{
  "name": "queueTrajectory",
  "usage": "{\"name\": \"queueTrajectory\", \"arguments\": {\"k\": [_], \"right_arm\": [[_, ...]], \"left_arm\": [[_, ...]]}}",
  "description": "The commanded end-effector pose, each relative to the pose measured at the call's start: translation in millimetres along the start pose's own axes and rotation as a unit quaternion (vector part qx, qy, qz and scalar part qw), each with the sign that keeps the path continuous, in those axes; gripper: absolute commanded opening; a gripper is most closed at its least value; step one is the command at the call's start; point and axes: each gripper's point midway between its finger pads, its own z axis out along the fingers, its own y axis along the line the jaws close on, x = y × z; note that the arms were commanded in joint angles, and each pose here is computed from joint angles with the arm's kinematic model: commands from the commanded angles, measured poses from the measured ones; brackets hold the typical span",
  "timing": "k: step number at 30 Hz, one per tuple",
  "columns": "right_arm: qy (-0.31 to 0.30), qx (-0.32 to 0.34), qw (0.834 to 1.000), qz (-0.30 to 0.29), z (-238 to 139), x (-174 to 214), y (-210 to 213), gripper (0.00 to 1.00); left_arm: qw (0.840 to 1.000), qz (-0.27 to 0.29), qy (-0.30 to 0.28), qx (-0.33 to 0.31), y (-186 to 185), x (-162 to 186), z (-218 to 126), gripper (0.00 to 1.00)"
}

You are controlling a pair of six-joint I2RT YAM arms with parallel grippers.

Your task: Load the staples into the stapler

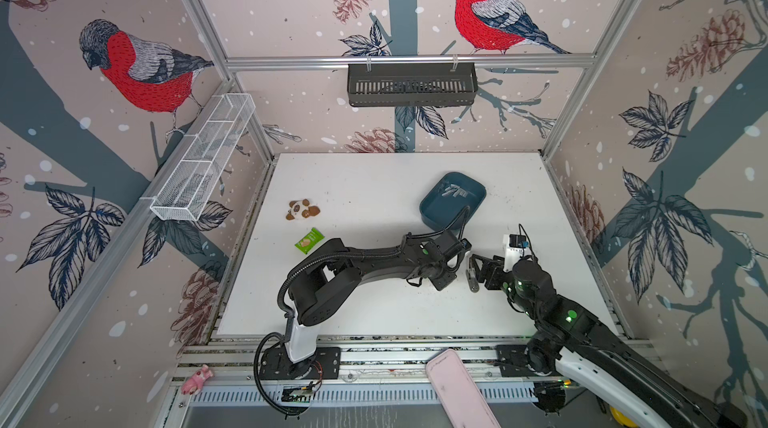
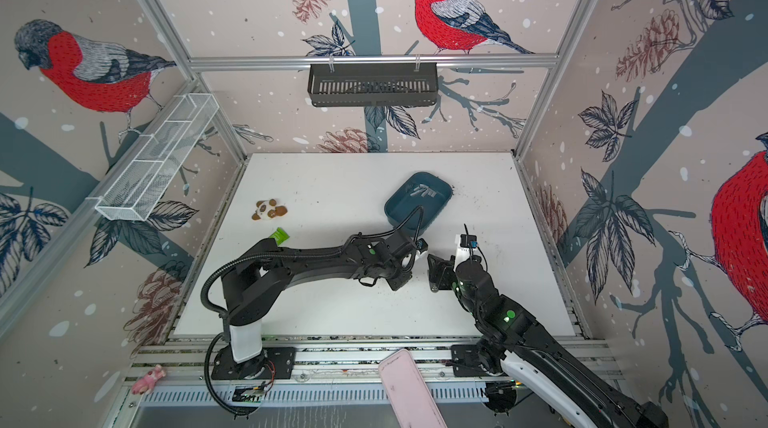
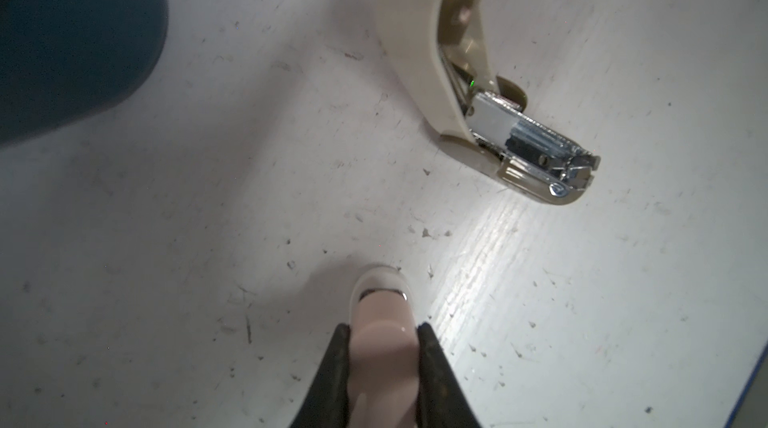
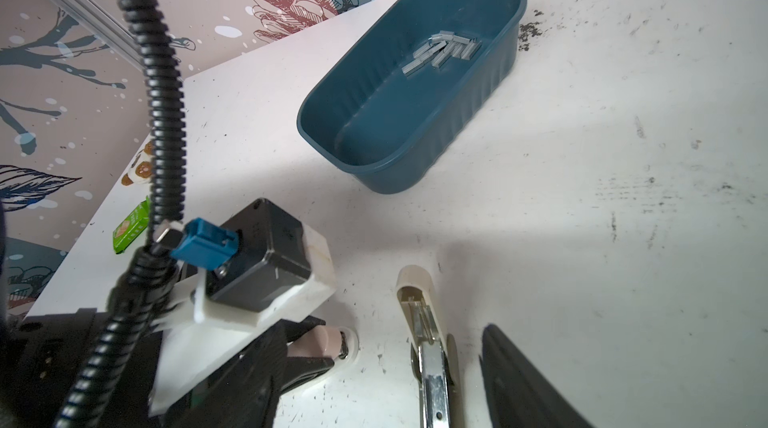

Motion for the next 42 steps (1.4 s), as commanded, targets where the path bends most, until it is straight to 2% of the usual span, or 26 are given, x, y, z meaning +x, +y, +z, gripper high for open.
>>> {"name": "queueTrajectory", "arguments": {"k": [1, 6, 15, 24, 30, 37, 42], "right_arm": [[-0.008, 0.002, 1.0, 0.003, 0.1, -3.6, -0.5, 0.74], [-0.001, -0.002, 1.0, 0.001, 1.1, -2.2, 2.2, 0.75], [0.021, -0.049, 0.999, 0.006, -1.7, -10.8, 28.1, 0.76], [0.039, -0.112, 0.993, 0.025, -10.5, -11.8, 52.7, 0.78], [0.056, -0.173, 0.983, 0.027, -9.3, -7.6, 76.3, 0.79], [0.071, -0.199, 0.977, 0.024, -2.5, -5.8, 91.3, 0.79], [0.087, -0.216, 0.972, 0.028, 2.8, -2.0, 101.1, 0.79]], "left_arm": [[1.0, -0.005, -0.009, 0.009, -3.9, -5.3, -5.7, 0.18], [0.999, -0.025, -0.026, 0.014, -1.9, -7.3, -18.7, 0.15], [0.991, -0.081, -0.094, 0.05, 15.2, -7.4, -59.2, 0.15], [0.98, -0.087, -0.174, 0.045, 20.7, -26.5, -114.8, 0.15], [0.975, -0.1, -0.196, 0.033, 24.2, -18.5, -134.1, 0.15], [0.966, -0.128, -0.225, 0.003, 36.7, -6.0, -150.7, 0.16], [0.963, -0.137, -0.234, 0.011, 41.6, 1.0, -154.6, 0.16]]}}
